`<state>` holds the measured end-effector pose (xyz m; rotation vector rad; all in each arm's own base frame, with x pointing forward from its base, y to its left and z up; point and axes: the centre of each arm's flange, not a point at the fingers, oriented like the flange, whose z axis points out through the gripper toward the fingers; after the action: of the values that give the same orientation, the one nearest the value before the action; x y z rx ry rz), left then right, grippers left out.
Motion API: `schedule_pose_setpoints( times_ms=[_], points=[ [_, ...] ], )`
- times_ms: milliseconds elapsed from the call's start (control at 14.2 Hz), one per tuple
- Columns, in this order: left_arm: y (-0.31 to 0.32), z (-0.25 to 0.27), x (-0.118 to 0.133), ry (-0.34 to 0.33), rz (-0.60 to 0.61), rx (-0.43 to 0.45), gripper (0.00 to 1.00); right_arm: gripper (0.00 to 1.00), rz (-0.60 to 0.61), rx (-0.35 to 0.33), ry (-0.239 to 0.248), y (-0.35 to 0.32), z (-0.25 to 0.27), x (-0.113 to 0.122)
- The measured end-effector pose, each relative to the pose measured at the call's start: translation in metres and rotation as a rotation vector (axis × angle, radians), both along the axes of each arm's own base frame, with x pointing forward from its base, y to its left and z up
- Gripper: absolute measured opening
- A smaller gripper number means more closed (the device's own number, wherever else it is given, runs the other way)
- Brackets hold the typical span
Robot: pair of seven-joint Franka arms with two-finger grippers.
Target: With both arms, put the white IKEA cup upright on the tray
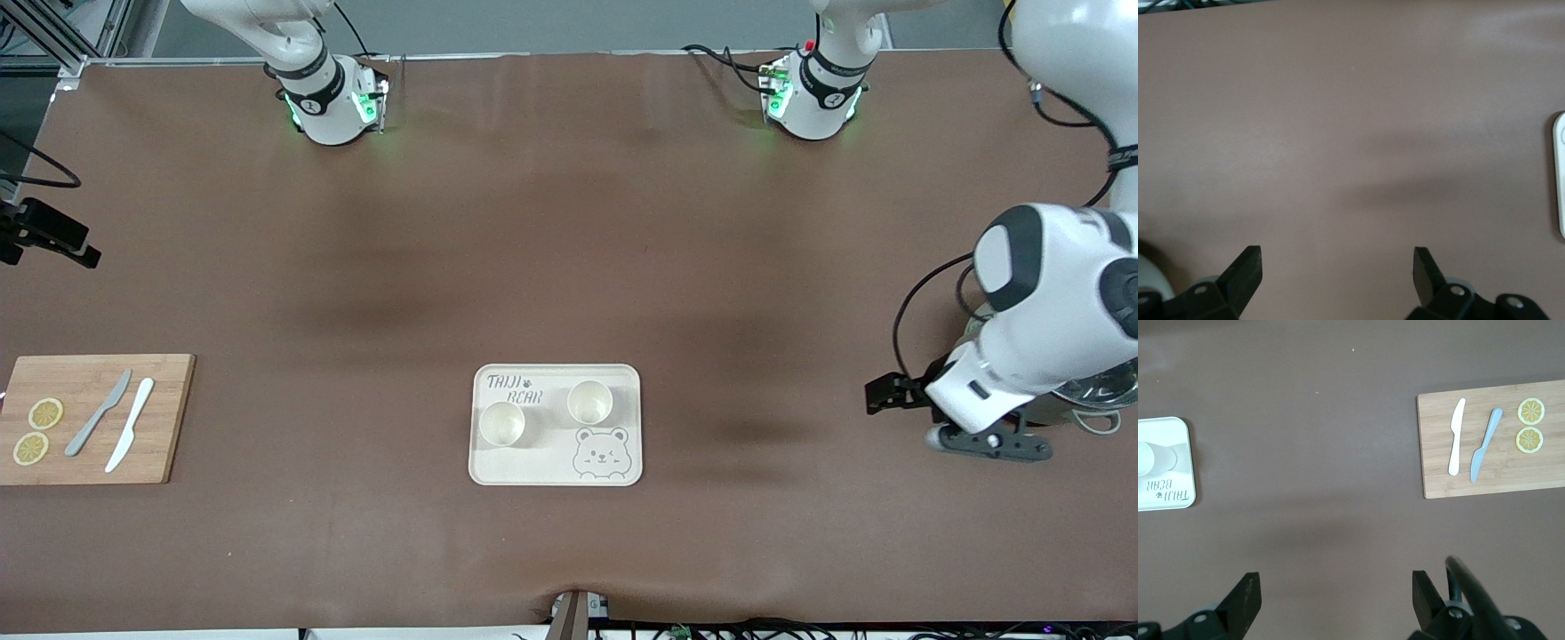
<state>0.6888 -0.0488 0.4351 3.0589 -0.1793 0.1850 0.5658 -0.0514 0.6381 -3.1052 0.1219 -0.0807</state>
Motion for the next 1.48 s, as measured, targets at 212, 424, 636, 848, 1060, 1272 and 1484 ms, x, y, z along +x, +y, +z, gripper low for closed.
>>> schedule_pose_setpoints(
  times_ms=[212,424,636,848,1060,1272,1484],
  points=[
    [0.001,0.042,-0.016,-0.025,0.029,-0.011,1.0,1.0,-0.007,0.0,0.001,0.001,-0.001,0.001],
    [-0.012,0.072,-0.035,0.001,0.037,0.003,1.0,1.0,-0.007,0.0,-0.001,0.002,-0.001,0.001],
    [-0.013,0.101,-0.05,-0.003,0.035,0.021,1.0,1.0,0.0,0.0,-0.005,0.006,-0.001,0.002],
    [-0.014,0.116,-0.066,0.033,0.031,0.04,1.0,1.0,0.002,0.0,-0.005,0.007,-0.001,0.002],
    [-0.026,0.122,-0.073,0.041,0.011,0.044,1.0,1.0,0.002,0.0,-0.005,0.007,-0.001,0.002],
    [-0.054,0.124,-0.079,0.044,-0.021,0.053,1.0,1.0,0.002,-0.001,-0.005,0.007,-0.001,0.002],
    [-0.053,0.131,-0.082,0.033,-0.01,0.062,1.0,1.0,0.001,-0.001,-0.006,0.006,-0.001,0.002]
  ],
)
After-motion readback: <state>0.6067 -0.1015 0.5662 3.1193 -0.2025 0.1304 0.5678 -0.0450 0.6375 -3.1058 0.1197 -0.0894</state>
